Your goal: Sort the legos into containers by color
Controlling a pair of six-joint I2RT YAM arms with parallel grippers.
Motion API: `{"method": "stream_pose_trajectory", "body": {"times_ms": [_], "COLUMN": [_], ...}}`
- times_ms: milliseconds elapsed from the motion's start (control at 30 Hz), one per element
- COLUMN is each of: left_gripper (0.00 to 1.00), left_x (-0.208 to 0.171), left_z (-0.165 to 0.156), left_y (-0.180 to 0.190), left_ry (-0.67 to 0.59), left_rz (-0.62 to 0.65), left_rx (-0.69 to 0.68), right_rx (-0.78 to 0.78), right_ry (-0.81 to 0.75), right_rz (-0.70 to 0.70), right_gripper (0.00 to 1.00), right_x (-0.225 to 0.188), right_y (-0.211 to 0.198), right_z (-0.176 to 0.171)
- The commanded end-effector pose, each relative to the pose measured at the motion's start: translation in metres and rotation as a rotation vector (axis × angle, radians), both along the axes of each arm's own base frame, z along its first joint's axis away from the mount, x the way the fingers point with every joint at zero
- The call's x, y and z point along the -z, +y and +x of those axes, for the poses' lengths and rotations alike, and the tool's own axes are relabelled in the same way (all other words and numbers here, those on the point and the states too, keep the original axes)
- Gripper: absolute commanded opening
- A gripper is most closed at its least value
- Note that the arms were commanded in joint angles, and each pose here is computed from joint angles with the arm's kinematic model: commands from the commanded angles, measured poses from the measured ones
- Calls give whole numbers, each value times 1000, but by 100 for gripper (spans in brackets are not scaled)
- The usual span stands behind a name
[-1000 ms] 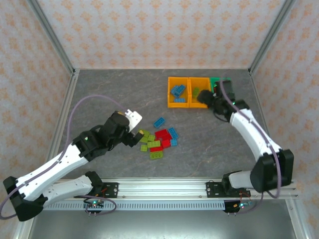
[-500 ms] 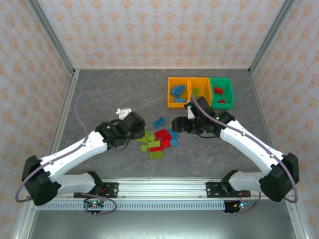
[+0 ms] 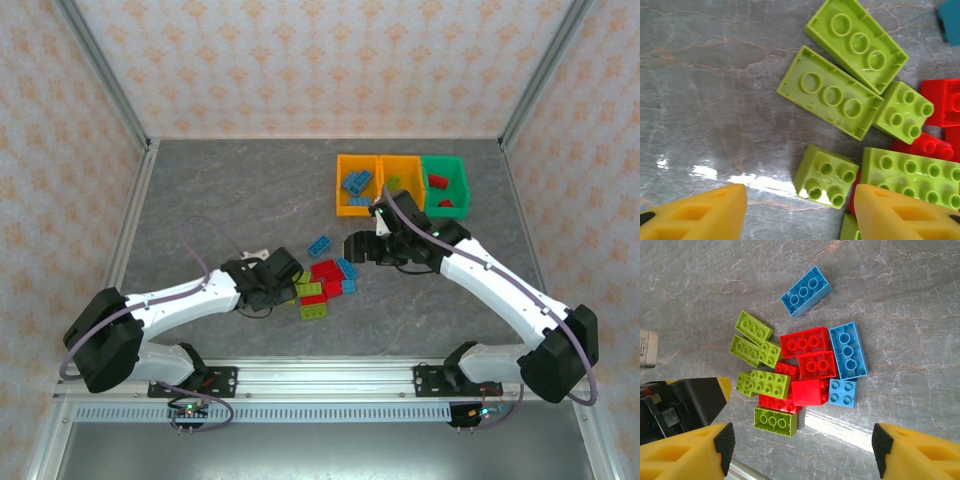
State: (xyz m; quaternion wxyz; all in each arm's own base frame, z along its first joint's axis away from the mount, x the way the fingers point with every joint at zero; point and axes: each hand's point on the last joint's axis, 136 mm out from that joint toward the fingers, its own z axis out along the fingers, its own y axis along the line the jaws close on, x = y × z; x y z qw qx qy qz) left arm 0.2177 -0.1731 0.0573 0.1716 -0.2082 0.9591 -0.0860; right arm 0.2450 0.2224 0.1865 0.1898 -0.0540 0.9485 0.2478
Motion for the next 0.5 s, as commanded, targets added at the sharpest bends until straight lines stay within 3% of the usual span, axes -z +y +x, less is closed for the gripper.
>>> {"method": "stream_pose_trajectory", "body": {"times_ms": [0, 467], "left_gripper": [59, 61], "left_x": [7, 42], "left_z": [-1, -5], "left_y": [-15, -13], "left_ry": [18, 98], "left_rz": [-30, 63], "left_rx": [68, 149], "right_rx": [28, 61], "right_ry": [-16, -8], "right_rz": [-5, -20], "right_gripper": [74, 75], "right_x": [-2, 0], "right_y": [1, -1], "right_z": [8, 12]}}
